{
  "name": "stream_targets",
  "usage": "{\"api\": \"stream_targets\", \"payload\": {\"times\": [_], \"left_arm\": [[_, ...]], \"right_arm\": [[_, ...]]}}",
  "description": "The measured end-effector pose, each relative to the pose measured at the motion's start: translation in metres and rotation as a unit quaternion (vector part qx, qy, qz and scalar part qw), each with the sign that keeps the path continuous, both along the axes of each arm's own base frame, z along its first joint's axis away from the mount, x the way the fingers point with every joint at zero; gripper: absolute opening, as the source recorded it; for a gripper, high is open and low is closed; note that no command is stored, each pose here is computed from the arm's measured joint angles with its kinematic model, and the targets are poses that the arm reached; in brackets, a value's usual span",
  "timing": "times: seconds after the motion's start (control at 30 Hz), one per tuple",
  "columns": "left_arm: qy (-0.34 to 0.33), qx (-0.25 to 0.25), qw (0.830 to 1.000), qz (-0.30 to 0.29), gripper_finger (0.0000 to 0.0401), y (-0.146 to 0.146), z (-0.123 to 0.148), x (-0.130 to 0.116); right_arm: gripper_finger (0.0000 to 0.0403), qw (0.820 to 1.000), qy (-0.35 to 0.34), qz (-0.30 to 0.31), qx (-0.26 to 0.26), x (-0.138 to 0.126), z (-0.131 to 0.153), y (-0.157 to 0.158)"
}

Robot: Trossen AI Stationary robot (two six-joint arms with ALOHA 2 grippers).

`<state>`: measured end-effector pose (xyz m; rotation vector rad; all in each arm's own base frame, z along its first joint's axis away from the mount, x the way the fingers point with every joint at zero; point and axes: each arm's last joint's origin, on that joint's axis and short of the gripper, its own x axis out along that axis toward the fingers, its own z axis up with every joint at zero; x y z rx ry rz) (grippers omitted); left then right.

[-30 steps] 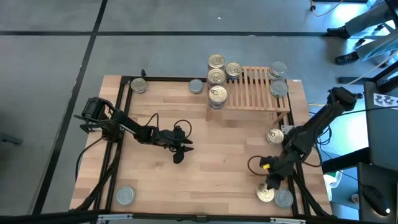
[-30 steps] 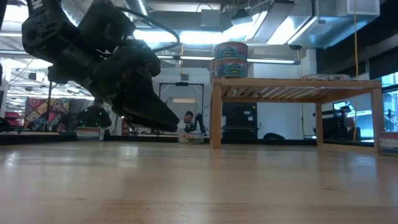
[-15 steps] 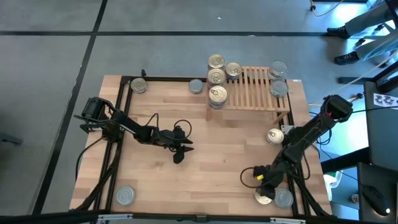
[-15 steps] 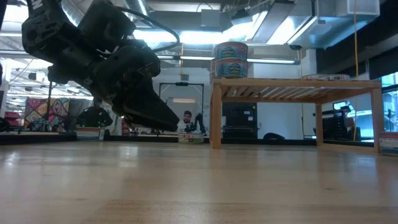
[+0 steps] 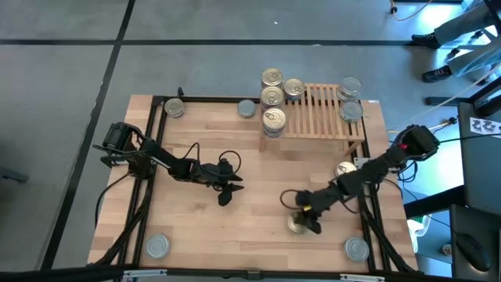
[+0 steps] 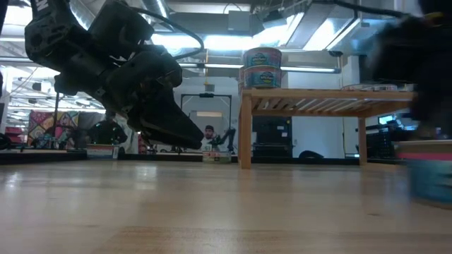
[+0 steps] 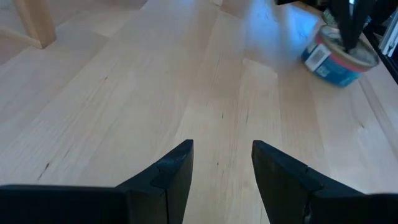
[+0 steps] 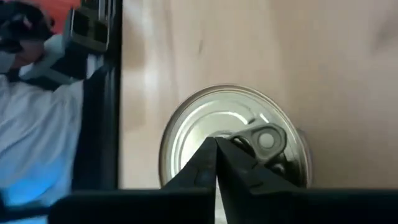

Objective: Stack canned seafood by type on shelf
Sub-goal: Stack the blue-pink tuna can on top of the blue-pink tuna can on the shelf

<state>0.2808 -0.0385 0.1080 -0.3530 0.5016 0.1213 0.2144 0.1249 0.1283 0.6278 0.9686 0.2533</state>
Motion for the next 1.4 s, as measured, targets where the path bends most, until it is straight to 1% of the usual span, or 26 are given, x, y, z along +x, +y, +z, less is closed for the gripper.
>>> {"api": "stream_targets", "payload": {"times": [0.1, 0.27, 0.37, 0.43, 0.53, 0.6, 0.67, 0.77, 0.87, 0.9, 0.93, 1.03, 1.1, 1.13, 1.23, 1.33, 1.4], "left_arm": [[0.0, 0.0, 1.0, 0.0, 0.0162, 0.0, 0.0, 0.0], [-0.001, -0.001, 1.0, -0.001, 0.0162, -0.001, 0.0, 0.0], [-0.007, 0.0, 1.0, -0.002, 0.0161, -0.001, 0.002, 0.002], [-0.011, 0.007, 1.0, -0.007, 0.0161, -0.002, 0.004, 0.004], [-0.024, 0.025, 0.999, -0.024, 0.0161, -0.007, 0.009, 0.008], [-0.046, 0.037, 0.998, -0.037, 0.0161, -0.011, 0.014, 0.011], [-0.072, 0.049, 0.995, -0.048, 0.0161, -0.014, 0.021, 0.016], [-0.103, 0.071, 0.99, -0.064, 0.0161, -0.021, 0.034, 0.026], [-0.12, 0.099, 0.985, -0.081, 0.0161, -0.027, 0.042, 0.039], [-0.124, 0.109, 0.982, -0.087, 0.0162, -0.029, 0.044, 0.044], [-0.126, 0.119, 0.981, -0.092, 0.0162, -0.032, 0.045, 0.049], [-0.138, 0.142, 0.975, -0.101, 0.0162, -0.036, 0.048, 0.067], [-0.143, 0.151, 0.973, -0.103, 0.0162, -0.038, 0.048, 0.079], [-0.144, 0.156, 0.972, -0.103, 0.0162, -0.038, 0.048, 0.085], [-0.138, 0.161, 0.972, -0.102, 0.0162, -0.039, 0.047, 0.102], [-0.096, 0.171, 0.974, -0.11, 0.0162, -0.04, 0.041, 0.114], [-0.065, 0.173, 0.976, -0.116, 0.0162, -0.041, 0.037, 0.116]], "right_arm": [[0.0011, 0.997, -0.058, 0.006, -0.041, 0.013, -0.002, -0.011], [0.0012, 0.99, -0.105, 0.021, -0.091, 0.026, -0.009, -0.026], [0.0012, 0.981, -0.146, 0.023, -0.129, 0.034, -0.011, -0.033], [0.0012, 0.971, -0.179, 0.025, -0.155, 0.039, -0.011, -0.036], [0.0012, 0.949, -0.227, 0.036, -0.216, 0.044, -0.01, -0.039], [0.0012, 0.928, -0.257, 0.048, -0.264, 0.046, -0.008, -0.039], [0.0012, 0.909, -0.284, 0.063, -0.298, 0.05, -0.002, -0.039], [0.0012, 0.884, -0.322, 0.089, -0.327, 0.049, 0.011, -0.034], [0.0012, 0.86, -0.347, 0.11, -0.359, 0.04, 0.028, -0.026], [0.0012, 0.854, -0.35, 0.112, -0.37, 0.036, 0.034, -0.023], [0.0012, 0.851, -0.345, 0.112, -0.379, 0.031, 0.038, -0.022], [0.0012, 0.849, -0.323, 0.117, -0.402, 0.016, 0.048, -0.018], [0.0012, 0.85, -0.311, 0.118, -0.408, 0.006, 0.053, -0.016], [0.0012, 0.854, -0.302, 0.119, -0.406, 0.002, 0.054, -0.016], [0.0012, 0.876, -0.279, 0.098, -0.38, -0.003, 0.057, -0.019], [0.0012, 0.894, -0.277, 0.062, -0.346, -0.004, 0.061, -0.02], [0.0013, 0.901, -0.275, 0.046, -0.332, -0.001, 0.063, -0.022]]}}
